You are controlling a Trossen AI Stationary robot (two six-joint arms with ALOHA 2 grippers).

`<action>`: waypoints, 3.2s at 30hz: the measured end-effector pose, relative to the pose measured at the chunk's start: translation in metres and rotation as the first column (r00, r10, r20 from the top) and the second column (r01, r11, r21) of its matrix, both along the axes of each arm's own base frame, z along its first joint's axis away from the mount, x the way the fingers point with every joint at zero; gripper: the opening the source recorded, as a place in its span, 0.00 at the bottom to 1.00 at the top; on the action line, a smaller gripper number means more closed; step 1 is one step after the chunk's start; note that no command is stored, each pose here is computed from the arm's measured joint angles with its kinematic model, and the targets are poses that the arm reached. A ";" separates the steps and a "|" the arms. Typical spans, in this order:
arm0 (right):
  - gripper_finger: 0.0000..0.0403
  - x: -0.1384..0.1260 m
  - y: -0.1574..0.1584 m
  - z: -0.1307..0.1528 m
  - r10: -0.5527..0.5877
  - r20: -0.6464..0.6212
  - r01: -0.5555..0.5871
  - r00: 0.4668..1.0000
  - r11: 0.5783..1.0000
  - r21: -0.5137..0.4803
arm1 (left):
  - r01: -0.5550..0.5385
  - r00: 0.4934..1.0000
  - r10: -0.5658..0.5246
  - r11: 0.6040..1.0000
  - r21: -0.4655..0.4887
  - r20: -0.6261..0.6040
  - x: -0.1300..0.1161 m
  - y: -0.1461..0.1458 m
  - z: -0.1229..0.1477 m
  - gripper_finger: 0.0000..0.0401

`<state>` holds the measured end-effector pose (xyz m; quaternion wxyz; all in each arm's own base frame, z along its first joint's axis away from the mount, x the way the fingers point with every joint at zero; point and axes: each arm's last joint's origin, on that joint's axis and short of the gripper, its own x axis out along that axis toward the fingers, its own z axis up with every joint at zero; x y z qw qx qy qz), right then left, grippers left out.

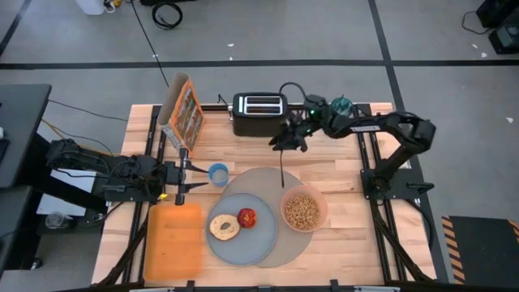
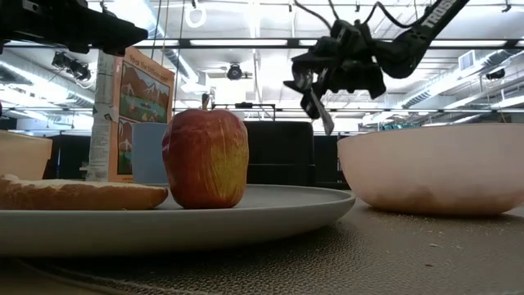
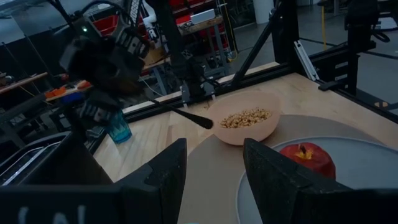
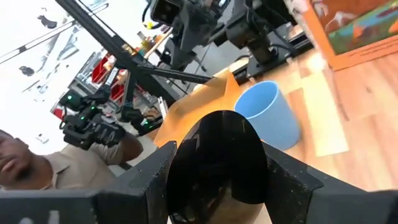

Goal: Arrange a breakfast setting
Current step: Put the silver spoon on the tablemat between the blue plate and the light orange bowl

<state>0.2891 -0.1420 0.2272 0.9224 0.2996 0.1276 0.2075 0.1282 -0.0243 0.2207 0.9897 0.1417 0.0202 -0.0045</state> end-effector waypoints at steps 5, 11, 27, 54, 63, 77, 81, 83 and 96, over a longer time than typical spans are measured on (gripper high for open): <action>0.52 0.018 0.017 -0.012 0.020 -0.012 -0.020 1.000 0.999 0.025 | 0.000 1.000 0.000 1.000 0.003 -0.013 0.000 0.000 -0.001 0.42; 0.52 0.029 0.033 -0.016 0.019 -0.008 -0.019 1.000 1.000 0.020 | 0.000 1.000 0.000 1.000 0.004 -0.015 0.000 0.000 -0.001 0.42; 0.52 0.040 0.071 -0.025 0.038 -0.084 -0.039 0.996 0.999 -0.015 | 0.000 1.000 0.001 1.000 0.006 -0.029 0.000 0.000 -0.003 0.42; 0.52 0.059 0.102 -0.074 0.054 -0.229 -0.031 0.972 0.994 0.101 | 0.000 0.999 0.000 1.000 0.006 -0.049 0.000 0.000 -0.005 0.42; 0.52 0.061 0.108 -0.084 0.091 -0.282 -0.046 0.955 0.986 0.163 | 0.000 0.998 0.001 1.000 0.009 -0.058 0.000 0.000 -0.005 0.42; 0.52 0.060 0.116 -0.090 0.053 -0.359 0.002 0.932 0.989 0.150 | 0.000 0.998 0.001 1.000 0.010 -0.069 0.000 0.000 -0.007 0.42; 0.52 0.060 0.121 -0.091 0.054 -0.379 0.007 0.924 0.988 0.156 | 0.000 0.998 0.001 1.000 0.011 -0.070 0.000 0.000 -0.007 0.42; 0.52 0.059 0.122 -0.092 0.050 -0.393 0.013 0.918 0.987 0.158 | 0.000 0.998 0.000 1.000 0.011 -0.070 0.000 0.000 -0.007 0.42; 0.52 0.058 0.122 -0.095 0.029 -0.430 0.041 0.902 0.987 0.153 | 0.000 0.998 0.001 1.000 0.013 -0.070 0.000 0.000 -0.007 0.42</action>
